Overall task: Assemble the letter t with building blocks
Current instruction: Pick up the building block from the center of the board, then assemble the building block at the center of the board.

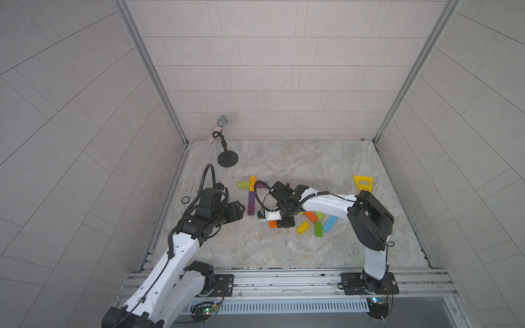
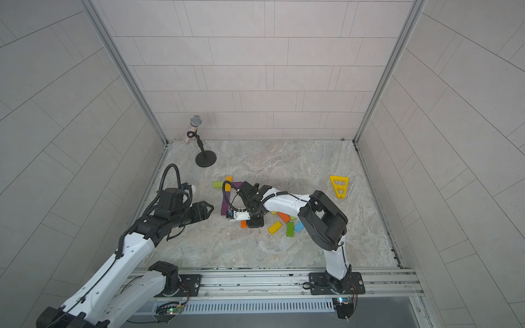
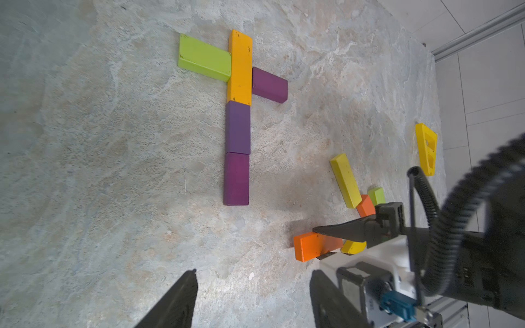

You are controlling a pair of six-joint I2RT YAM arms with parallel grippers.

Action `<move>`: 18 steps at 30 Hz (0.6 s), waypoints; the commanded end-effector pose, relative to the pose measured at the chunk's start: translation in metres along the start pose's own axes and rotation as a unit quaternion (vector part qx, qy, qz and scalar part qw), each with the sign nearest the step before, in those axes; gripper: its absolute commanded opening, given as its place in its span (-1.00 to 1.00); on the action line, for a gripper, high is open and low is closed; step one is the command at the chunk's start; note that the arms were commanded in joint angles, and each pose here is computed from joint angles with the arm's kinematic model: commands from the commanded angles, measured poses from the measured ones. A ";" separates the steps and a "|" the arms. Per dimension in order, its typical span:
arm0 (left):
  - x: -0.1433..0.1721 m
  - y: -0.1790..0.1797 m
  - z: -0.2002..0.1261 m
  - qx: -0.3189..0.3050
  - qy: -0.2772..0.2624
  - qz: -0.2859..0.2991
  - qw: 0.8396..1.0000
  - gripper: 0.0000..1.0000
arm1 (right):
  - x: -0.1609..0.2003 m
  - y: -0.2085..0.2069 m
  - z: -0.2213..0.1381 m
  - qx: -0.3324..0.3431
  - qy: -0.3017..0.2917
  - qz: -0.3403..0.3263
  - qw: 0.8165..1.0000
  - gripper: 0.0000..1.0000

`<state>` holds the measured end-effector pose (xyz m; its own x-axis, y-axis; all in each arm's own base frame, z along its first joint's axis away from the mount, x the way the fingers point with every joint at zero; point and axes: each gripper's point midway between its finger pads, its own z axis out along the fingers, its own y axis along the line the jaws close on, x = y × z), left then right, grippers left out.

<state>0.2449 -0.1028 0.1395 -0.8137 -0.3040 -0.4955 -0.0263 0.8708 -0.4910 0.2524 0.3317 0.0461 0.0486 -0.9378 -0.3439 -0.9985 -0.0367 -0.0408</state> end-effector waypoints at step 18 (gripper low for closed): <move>-0.033 0.051 0.029 -0.020 -0.016 -0.066 0.997 0.35 | -0.032 -0.035 0.008 0.008 -0.004 0.045 0.999 -0.66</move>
<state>0.2831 -0.0542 0.1072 -0.7823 -0.4398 -0.4412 -0.1995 0.8478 -0.4913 0.2831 0.3645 0.0484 -0.0107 -0.9315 -0.3635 -0.9991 0.0247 -0.0337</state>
